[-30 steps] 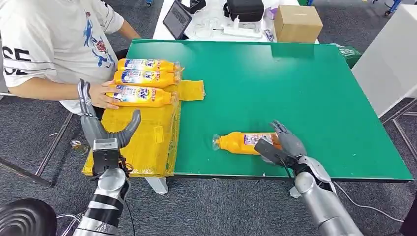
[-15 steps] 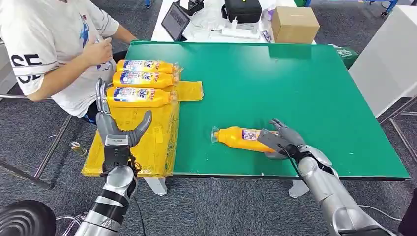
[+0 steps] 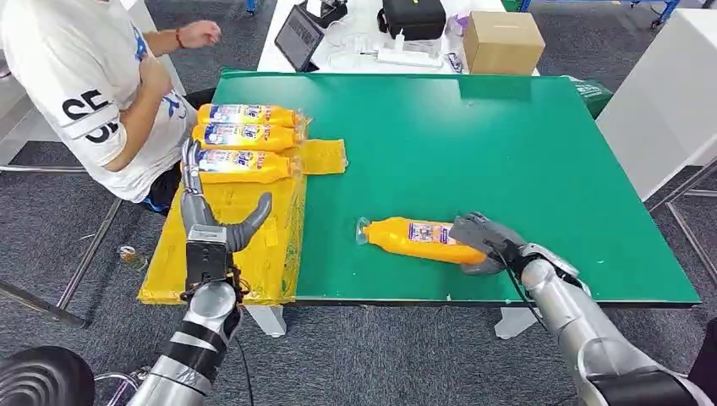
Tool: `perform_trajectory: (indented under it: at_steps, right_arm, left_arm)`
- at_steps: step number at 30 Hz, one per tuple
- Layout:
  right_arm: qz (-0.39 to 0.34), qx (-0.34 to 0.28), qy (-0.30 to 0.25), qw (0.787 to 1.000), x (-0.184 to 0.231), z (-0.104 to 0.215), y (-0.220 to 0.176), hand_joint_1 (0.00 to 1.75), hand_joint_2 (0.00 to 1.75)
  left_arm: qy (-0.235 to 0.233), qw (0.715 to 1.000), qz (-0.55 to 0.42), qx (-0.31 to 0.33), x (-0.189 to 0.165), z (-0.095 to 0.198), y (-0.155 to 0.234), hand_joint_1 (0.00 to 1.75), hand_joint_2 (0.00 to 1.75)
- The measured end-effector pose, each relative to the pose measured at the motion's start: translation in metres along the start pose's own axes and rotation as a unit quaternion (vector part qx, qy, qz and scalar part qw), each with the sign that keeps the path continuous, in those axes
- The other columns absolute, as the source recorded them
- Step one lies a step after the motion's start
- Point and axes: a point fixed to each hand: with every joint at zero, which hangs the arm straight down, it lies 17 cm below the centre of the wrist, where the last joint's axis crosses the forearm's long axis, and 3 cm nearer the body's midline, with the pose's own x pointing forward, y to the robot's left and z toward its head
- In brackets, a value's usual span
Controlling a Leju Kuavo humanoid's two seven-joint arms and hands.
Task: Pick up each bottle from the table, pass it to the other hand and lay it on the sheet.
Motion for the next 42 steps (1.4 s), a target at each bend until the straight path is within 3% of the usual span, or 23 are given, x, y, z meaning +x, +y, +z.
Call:
perform_trajectory:
  at_steps: [1, 4, 30, 36, 42]
  right_arm:
    - [-0.004, 0.001, 0.000, 1.000, -0.001, 0.001, 0.001, 1.69, 1.75]
    - [-0.010, -0.008, -0.002, 1.000, -0.002, 0.001, -0.001, 1.75, 1.75]
    - [-0.017, -0.040, -0.016, 0.999, 0.001, 0.000, 0.004, 1.75, 1.75]
    - [-0.016, -0.085, -0.081, 0.993, 0.027, 0.006, 0.013, 1.75, 1.75]
    - [-0.058, -0.179, -0.196, 0.962, 0.097, 0.027, 0.011, 1.75, 1.75]
  left_arm:
    - [0.004, 1.000, 0.003, -0.003, -0.002, 0.001, -0.001, 0.00, 1.75]
    - [0.011, 1.000, 0.009, -0.006, -0.006, 0.003, -0.004, 0.00, 1.75]
    - [0.019, 1.000, 0.007, -0.014, -0.011, 0.006, -0.008, 0.00, 1.75]
    - [0.022, 0.999, 0.018, -0.027, -0.012, 0.008, -0.015, 0.00, 1.75]
    - [0.057, 0.993, 0.092, -0.052, -0.018, 0.013, -0.031, 0.00, 1.75]
